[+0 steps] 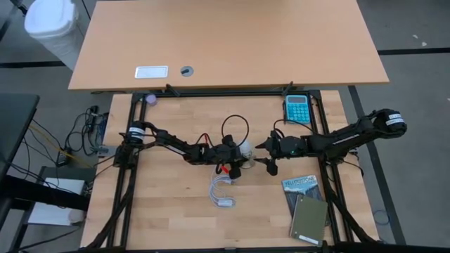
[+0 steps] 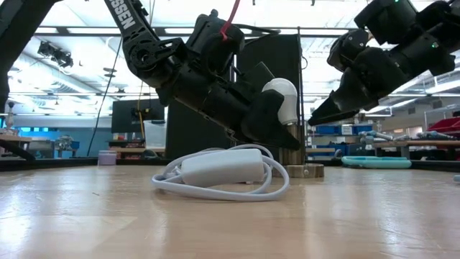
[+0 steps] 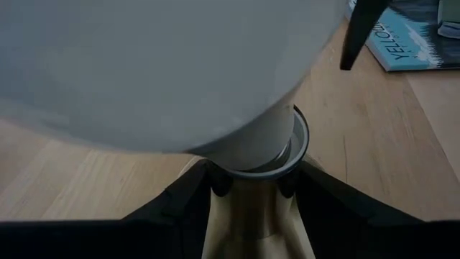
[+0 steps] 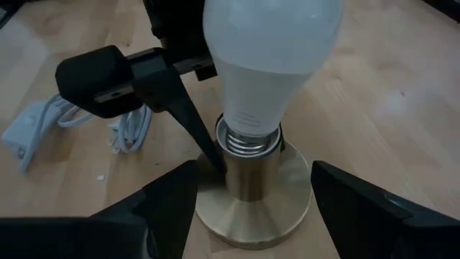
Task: Screw lightbulb
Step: Insert the lightbulb into the desk lamp
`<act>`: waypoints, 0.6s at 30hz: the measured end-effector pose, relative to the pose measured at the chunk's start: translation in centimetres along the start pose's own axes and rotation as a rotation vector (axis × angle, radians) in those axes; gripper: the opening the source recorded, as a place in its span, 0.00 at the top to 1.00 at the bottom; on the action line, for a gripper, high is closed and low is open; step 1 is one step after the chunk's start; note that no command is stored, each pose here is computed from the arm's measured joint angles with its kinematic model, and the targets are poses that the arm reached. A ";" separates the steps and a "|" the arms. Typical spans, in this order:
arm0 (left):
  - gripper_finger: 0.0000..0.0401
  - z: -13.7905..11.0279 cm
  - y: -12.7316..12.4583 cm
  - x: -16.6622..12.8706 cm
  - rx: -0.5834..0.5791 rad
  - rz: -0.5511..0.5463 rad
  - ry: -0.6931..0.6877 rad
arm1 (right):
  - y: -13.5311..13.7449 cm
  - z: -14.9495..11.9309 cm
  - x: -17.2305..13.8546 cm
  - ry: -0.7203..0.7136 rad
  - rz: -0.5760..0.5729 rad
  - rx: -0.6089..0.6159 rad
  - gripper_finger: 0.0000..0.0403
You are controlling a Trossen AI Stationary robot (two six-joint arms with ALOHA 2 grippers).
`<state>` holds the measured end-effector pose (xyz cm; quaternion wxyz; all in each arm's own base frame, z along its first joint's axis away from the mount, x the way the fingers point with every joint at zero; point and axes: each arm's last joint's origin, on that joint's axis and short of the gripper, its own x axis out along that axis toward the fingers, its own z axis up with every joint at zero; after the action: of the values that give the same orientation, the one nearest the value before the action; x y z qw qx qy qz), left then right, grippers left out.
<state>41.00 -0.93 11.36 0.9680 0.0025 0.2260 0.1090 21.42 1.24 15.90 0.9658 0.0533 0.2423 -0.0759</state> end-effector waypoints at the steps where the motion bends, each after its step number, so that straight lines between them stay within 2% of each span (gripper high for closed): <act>1: 0.53 0.0 0.0 0.0 0.000 0.000 0.000 | 0.0 0.0 0.0 0.001 0.000 0.000 0.33; 18: 0.53 0.0 0.0 0.0 0.000 0.000 0.000 | -0.1 -0.3 0.0 0.027 -0.005 -0.006 0.33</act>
<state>41.00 -0.93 11.35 0.9680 0.0023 0.2260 0.1090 21.29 1.22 15.67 0.9624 0.0509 0.2555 -0.0768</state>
